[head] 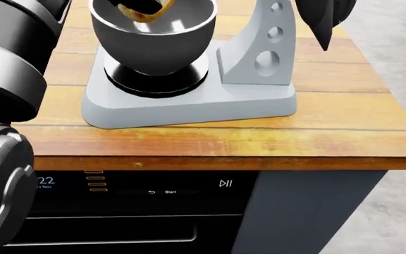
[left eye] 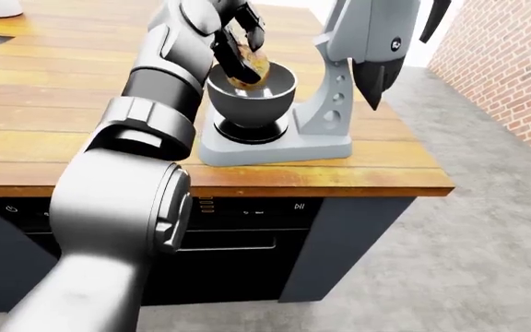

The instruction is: Place the bread in the stand mixer bowl.

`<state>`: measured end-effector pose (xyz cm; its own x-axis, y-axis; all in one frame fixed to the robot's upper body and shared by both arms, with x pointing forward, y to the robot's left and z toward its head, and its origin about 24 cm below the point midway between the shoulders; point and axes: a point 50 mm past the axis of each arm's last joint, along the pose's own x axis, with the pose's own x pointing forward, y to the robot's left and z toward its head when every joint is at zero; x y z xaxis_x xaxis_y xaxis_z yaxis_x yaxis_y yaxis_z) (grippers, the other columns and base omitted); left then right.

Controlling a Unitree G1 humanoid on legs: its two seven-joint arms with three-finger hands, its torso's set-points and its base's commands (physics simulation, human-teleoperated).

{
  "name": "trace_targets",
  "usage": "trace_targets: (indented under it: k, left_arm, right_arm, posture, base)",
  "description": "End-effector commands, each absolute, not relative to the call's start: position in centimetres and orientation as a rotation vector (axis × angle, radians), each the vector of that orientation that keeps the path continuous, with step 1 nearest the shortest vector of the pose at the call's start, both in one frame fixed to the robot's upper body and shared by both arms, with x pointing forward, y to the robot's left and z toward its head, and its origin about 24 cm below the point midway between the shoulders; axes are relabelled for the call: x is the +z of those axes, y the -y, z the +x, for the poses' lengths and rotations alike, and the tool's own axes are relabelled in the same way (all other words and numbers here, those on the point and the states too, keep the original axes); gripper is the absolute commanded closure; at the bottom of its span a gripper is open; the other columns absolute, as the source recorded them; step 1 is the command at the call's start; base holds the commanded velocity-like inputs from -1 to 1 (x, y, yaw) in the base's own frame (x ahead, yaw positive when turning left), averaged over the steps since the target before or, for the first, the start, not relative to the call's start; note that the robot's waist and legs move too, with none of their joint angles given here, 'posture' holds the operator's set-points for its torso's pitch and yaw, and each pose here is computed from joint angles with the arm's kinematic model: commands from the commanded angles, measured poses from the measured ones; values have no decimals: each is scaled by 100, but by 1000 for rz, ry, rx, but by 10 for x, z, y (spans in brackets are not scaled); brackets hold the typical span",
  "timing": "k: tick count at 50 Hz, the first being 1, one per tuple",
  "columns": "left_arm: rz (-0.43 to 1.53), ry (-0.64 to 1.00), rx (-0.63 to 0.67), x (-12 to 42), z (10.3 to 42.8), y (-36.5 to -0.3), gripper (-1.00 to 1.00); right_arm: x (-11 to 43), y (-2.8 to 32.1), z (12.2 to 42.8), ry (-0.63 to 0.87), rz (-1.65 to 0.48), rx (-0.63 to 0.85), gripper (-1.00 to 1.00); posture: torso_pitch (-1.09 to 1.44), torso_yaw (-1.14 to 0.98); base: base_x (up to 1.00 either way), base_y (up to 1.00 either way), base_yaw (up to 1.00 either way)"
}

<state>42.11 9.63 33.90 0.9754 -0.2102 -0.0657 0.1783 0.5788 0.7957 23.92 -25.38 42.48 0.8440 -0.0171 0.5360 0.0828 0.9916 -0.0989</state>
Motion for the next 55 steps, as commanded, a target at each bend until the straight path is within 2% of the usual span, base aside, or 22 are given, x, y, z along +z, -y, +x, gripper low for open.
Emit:
trace_targets:
  k: [1, 2, 11, 16, 20, 24, 29, 32, 33, 34, 35, 37, 41, 47, 50, 55]
  left_arm:
    - [902, 178, -180, 372, 412, -89, 97]
    - [892, 200, -137, 376, 411, -90, -100]
    - [860, 211, -127, 379, 410, -84, -100]
    - [867, 191, -104, 382, 410, -94, -100]
    - [834, 192, -76, 396, 407, -112, -100]
    - [653, 175, -37, 399, 406, -139, -100]
    - [533, 186, 31, 407, 400, -180, -100]
    - [506, 204, 57, 415, 393, -198, -100]
    - [593, 259, 114, 420, 390, -207, -100]
    - [591, 271, 117, 421, 389, -209, -100]
    - [517, 280, 137, 425, 384, -220, -100]
    - [490, 297, 131, 429, 379, -227, -100]
    - [386, 390, 163, 457, 353, -247, -100]
    - [378, 520, 251, 469, 319, -278, -100]
    - [348, 541, 225, 464, 308, -283, -100]
    - [374, 712, 213, 480, 240, -280, -100]
  right_arm:
    - [437, 257, 227, 640, -117, -71, -100]
    - [437, 257, 227, 640, -119, -71, -100]
    - [437, 257, 228, 639, -117, -71, -100]
    - [437, 259, 228, 639, -115, -75, -100]
    - [437, 261, 227, 638, -115, -82, -100]
    - [433, 260, 231, 629, -153, -93, -100]
    - [430, 258, 234, 618, -143, -85, -100]
    - [430, 257, 234, 617, -147, -86, -100]
    - [429, 257, 235, 616, -151, -86, -100]
    - [428, 258, 236, 609, -114, -76, -100]
    - [428, 258, 237, 611, -125, -86, -100]
    - [426, 258, 240, 609, -121, -92, -100]
    - [420, 259, 244, 602, -140, -88, -100]
    - [425, 266, 239, 619, -157, -105, -100]
    - [431, 264, 238, 629, -167, -88, -100]
    - [440, 265, 230, 669, -187, -90, -100]
  posture:
    - [0, 0]
    - [0, 0]
    - [0, 0]
    - [0, 0]
    - [0, 0]
    - [0, 0]
    - [0, 0]
    - [0, 0]
    - [0, 0]
    - [0, 0]
    - [0, 0]
    - [0, 0]
    - [0, 0]
    - [0, 0]
    - [0, 0]
    - [0, 0]
  base:
    - [0, 0, 0]
    - [0, 0, 0]
    - [0, 0, 0]
    - [0, 0, 0]
    - [0, 0, 0]
    - [0, 0, 0]
    - [0, 0, 0]
    - [0, 0, 0]
    - [0, 0, 0]
    - [0, 0, 0]
    - [0, 0, 0]
    - [0, 0, 0]
    - [0, 0, 0]
    - [0, 0, 0]
    - [0, 0, 0]
    - [0, 0, 0]
